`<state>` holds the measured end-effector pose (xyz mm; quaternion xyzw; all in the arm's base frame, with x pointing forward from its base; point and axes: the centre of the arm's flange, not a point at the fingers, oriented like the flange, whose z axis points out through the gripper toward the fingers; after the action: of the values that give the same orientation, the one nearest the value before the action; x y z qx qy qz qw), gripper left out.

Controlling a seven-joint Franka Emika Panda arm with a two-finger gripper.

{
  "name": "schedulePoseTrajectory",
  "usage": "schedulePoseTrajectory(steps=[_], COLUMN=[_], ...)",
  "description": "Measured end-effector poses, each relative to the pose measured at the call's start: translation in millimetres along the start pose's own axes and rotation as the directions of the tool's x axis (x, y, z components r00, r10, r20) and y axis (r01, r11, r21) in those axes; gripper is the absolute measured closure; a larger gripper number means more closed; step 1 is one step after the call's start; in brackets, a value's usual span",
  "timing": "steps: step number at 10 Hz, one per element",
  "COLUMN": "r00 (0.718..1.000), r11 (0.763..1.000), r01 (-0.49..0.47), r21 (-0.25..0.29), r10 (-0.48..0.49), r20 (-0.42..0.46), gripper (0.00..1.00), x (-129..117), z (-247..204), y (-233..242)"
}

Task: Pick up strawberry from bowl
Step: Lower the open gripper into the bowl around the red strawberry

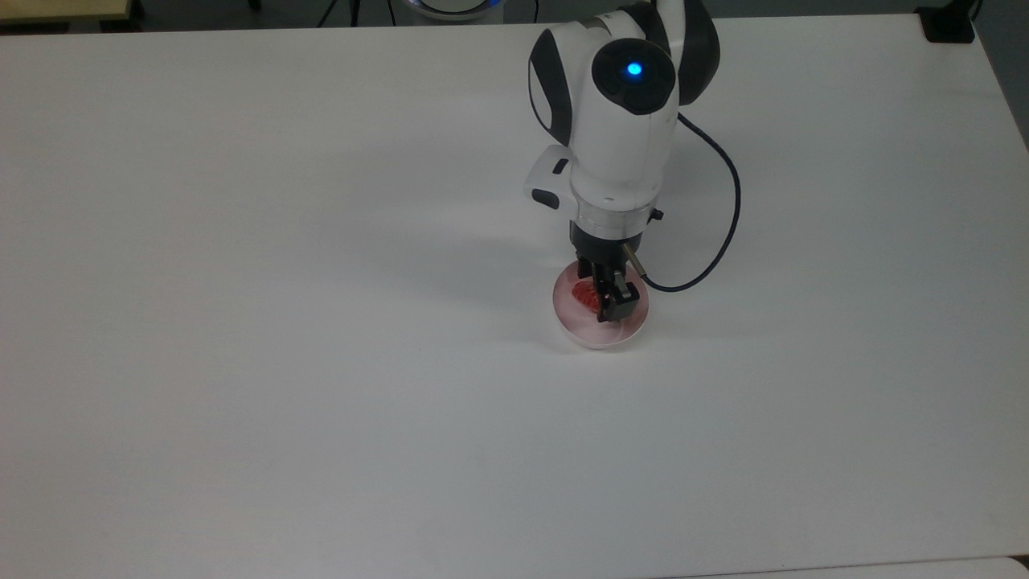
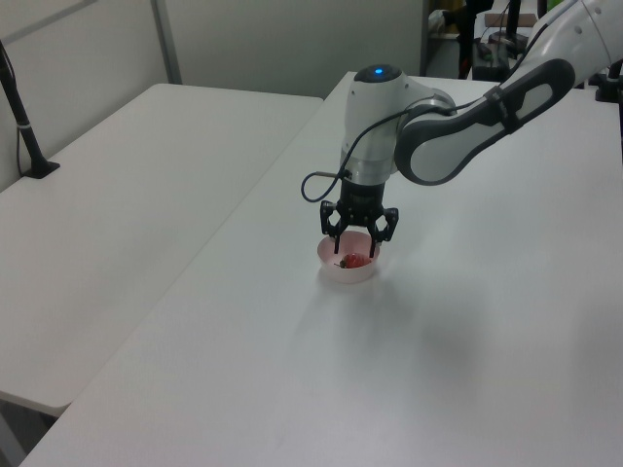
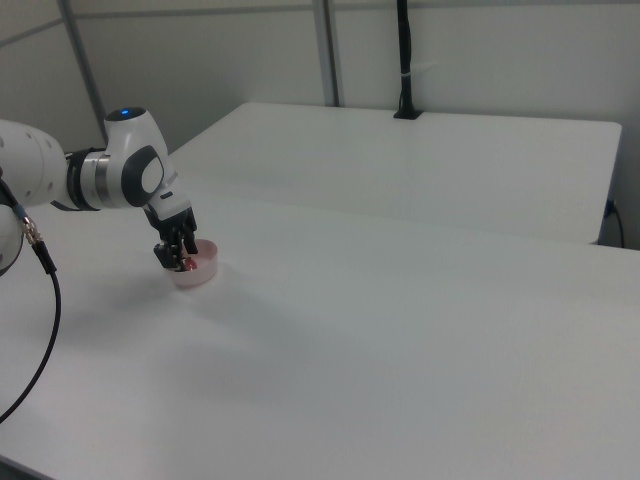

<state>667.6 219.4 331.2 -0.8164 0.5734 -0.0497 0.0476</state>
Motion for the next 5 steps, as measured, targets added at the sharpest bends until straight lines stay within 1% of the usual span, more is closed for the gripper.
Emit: schedulePoseTrajectory(steps=[1, 3, 4, 5], r00=[1.0, 1.0, 1.0, 1.0], r11=[1.0, 1.0, 1.0, 1.0], r01=[0.006, 0.014, 0.015, 0.012], r21=[-0.005, -0.008, 0.002, 0.006], r10=[-0.006, -0.014, -0.015, -0.012], r20=[0.004, -0.006, -0.007, -0.008], gripper=[0.34, 0.42, 0.55, 0.6], x=[-4.8, -3.9, -3.5, -1.8], z=[3.5, 5.7, 1.0, -0.4], y=[0.4, 0.7, -1.5, -2.7])
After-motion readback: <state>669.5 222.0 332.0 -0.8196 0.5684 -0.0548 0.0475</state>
